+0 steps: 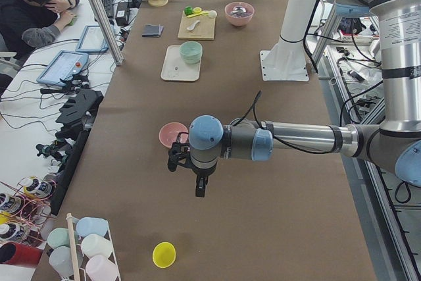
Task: Stack pink bowl on green and place spoon
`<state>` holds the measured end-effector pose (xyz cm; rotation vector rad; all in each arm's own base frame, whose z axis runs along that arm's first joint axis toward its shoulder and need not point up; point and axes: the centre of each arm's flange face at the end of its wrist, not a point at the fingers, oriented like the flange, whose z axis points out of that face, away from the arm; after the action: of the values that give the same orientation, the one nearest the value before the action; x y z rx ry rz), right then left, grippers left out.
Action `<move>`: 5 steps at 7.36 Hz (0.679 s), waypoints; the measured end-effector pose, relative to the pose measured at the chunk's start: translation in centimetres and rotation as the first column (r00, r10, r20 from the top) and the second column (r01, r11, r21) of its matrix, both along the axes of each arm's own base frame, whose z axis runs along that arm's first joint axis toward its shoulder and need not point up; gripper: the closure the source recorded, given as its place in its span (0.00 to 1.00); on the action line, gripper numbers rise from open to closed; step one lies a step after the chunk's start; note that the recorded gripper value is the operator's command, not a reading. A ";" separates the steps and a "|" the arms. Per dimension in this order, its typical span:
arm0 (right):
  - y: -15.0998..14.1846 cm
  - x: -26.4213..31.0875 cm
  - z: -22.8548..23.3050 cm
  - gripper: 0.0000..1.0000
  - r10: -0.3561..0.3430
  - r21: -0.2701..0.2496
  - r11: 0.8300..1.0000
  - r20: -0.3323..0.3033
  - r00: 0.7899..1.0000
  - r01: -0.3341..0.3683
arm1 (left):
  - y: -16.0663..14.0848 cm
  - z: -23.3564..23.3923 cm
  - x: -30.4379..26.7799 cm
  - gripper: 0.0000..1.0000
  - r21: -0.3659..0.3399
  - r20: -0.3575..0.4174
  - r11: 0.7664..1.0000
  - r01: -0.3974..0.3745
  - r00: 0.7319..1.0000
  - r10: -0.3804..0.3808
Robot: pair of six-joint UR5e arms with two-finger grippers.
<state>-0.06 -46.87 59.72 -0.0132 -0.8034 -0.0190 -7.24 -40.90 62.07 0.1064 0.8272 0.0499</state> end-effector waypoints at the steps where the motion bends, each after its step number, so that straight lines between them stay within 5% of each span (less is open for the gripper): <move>1: 0.0 0.0 0.0 0.00 0.000 0.000 1.000 0.000 1.000 0.000 | 0.0 0.0 0.0 0.02 0.001 0.000 1.000 -0.001 1.000 0.001; 5: -0.2 0.0 -0.4 0.00 -0.002 0.012 1.000 0.002 1.000 0.002 | -0.3 -0.2 0.0 0.02 0.011 0.001 1.000 -0.001 1.000 0.001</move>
<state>-0.09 -47.05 59.36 -0.0032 -0.8053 -0.0258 -7.25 -41.21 61.83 0.1166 0.8264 0.0556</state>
